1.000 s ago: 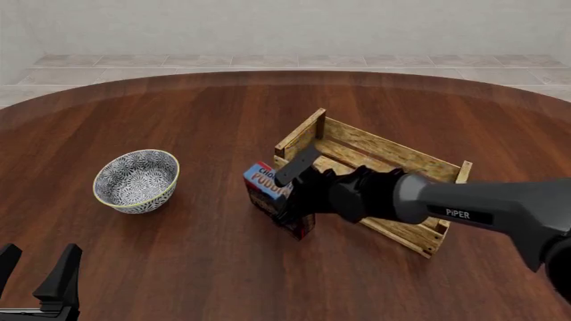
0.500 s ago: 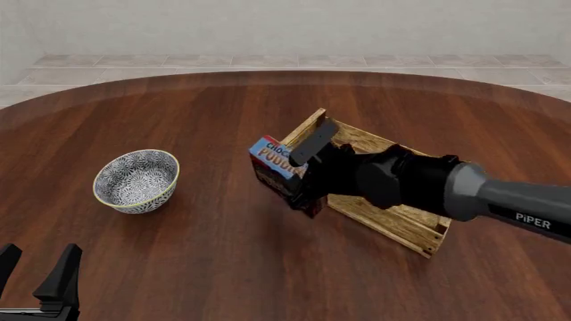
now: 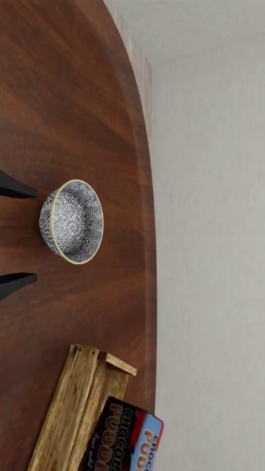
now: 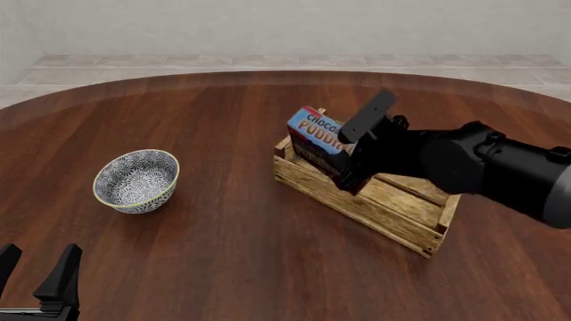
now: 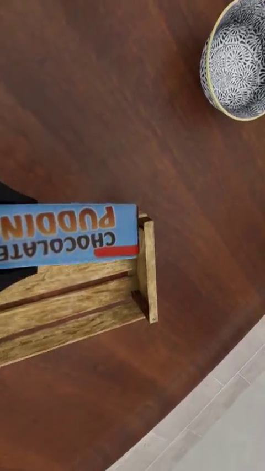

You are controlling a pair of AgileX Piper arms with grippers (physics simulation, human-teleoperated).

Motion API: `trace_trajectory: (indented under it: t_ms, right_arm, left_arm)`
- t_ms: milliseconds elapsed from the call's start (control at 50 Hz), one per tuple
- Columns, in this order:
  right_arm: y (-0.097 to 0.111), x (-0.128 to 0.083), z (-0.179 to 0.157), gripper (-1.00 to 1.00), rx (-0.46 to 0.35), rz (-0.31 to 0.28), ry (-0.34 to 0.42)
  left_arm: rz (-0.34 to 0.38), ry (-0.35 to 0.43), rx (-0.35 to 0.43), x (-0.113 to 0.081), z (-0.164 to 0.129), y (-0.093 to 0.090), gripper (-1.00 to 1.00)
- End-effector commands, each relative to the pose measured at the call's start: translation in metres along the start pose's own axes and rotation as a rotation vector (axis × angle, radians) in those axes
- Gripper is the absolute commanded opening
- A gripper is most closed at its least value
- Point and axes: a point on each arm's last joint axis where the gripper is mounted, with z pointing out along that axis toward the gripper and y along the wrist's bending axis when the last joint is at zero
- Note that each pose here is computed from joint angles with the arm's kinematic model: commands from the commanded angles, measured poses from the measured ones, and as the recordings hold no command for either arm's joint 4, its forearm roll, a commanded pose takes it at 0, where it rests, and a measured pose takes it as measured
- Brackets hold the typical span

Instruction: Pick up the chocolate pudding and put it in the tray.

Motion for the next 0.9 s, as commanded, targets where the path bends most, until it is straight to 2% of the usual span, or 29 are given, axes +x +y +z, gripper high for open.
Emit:
trace_trajectory:
  t_ms: [20, 440, 900]
  right_arm:
    - [-0.021, 0.008, -0.025, -1.0, 0.068, 0.018, 0.001]
    - [-0.036, 0.018, -0.022, -1.0, 0.11, 0.025, 0.026]
    - [-0.051, 0.012, -0.003, -1.0, 0.117, 0.019, 0.06]
  left_arm:
    - [0.0, 0.0, 0.0, 0.0, 0.0, 0.0, 1.0]
    - [0.0, 0.0, 0.0, 0.0, 0.0, 0.0, 1.0]
    - [0.0, 0.0, 0.0, 0.0, 0.0, 0.0, 1.0]
